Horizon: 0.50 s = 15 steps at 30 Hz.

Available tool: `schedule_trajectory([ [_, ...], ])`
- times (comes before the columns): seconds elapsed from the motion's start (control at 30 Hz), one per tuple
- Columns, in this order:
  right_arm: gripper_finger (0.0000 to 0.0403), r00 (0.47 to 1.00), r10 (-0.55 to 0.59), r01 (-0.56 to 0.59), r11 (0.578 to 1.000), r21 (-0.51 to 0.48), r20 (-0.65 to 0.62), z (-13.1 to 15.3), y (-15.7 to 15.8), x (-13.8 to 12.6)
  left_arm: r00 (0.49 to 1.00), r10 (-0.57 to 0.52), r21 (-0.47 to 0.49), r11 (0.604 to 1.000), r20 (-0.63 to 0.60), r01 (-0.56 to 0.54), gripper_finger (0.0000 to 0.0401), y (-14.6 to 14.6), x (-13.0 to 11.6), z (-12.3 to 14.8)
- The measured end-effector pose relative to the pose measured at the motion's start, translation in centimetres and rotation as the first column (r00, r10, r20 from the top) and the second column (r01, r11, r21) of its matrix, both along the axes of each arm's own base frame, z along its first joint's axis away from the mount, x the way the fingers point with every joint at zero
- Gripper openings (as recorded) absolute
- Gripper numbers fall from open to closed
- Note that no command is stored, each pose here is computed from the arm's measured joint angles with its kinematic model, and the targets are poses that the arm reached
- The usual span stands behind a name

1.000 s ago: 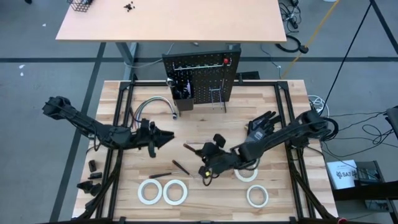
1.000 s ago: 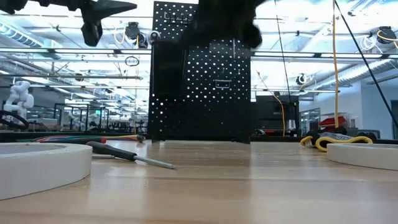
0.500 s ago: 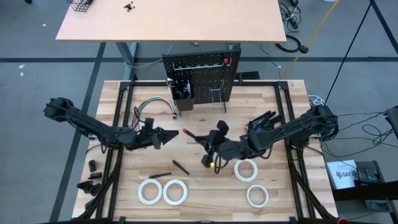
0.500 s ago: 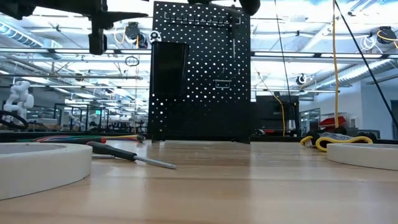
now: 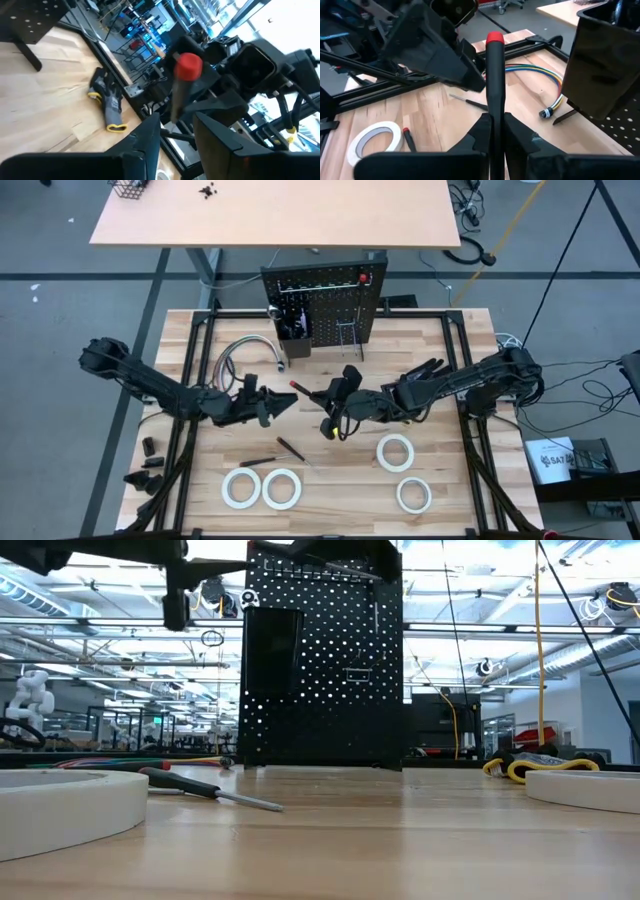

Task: Hang tools onto peg board
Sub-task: Hang the nut driver on the peg board

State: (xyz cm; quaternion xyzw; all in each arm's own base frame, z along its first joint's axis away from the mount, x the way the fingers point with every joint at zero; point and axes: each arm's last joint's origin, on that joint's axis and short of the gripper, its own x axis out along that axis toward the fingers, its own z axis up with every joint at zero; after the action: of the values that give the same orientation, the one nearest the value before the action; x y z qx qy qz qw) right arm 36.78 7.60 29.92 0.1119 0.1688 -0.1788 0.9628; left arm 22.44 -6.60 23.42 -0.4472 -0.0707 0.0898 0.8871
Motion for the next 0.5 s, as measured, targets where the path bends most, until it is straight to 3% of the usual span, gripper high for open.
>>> schedule_trajectory([
  [0.27, 0.0022, 1.0, 0.009, -0.009, 1.0, 0.004, -0.005, 0.0, -0.4, 0.1, 0.998, 0.064, 0.049, 0.997, -0.009, -0.064, 0.019, 0.1, 1.6, 0.6],
  [0.5, 0.0022, 1.0, 0.029, -0.029, 1.0, 0.013, -0.007, 0.0, -0.4, 0.1, 0.993, 0.119, 0.038, 0.992, 0.013, -0.12, 0.0201, 1.1, 1.9, 0.9],
])
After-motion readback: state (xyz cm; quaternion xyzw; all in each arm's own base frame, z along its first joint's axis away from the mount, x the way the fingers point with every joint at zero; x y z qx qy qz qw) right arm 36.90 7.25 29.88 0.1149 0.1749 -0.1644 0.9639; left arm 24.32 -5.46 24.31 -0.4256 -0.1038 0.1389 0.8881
